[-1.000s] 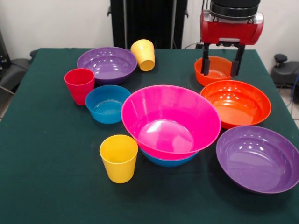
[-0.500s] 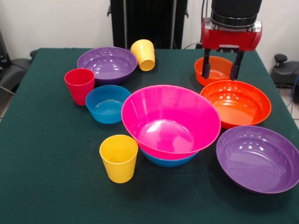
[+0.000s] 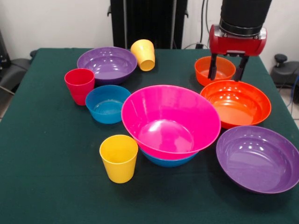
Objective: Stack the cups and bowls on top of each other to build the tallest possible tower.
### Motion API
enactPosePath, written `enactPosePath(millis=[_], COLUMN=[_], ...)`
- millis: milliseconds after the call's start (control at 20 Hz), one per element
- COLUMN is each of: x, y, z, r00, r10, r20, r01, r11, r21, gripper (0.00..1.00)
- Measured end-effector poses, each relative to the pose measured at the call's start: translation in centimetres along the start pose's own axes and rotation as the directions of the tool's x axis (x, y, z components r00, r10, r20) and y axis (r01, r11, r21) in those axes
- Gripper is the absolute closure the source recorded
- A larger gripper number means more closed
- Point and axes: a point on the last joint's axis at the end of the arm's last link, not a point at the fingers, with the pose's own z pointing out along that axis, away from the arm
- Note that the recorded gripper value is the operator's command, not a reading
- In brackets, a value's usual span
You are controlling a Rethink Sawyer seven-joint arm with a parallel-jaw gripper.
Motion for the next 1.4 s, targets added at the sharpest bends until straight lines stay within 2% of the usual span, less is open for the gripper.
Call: enactPosePath(millis=[350,750,1000,1100,1400], x=[2.0,3.3,3.1,2.9,3.4], y=[1.4,1.4,1.0,0.7,1.4], z=[0.7,1.3,1.5,1.6,1.4], r00=[0.9995,0.9991,0.9997,0.9993,0.9988], r10=[-0.027,-0.028,-0.023,-0.020,-0.019], r20=[-0.016,-0.032,0.000,0.031,0.045], r01=[0.027,0.029,0.023,0.019,0.017], r11=[0.9995,0.9993,0.9994,0.9993,0.9986], r21=[0.018,0.024,0.027,0.032,0.050], gripper=[0.00,0.00,0.00,0.00,0.00])
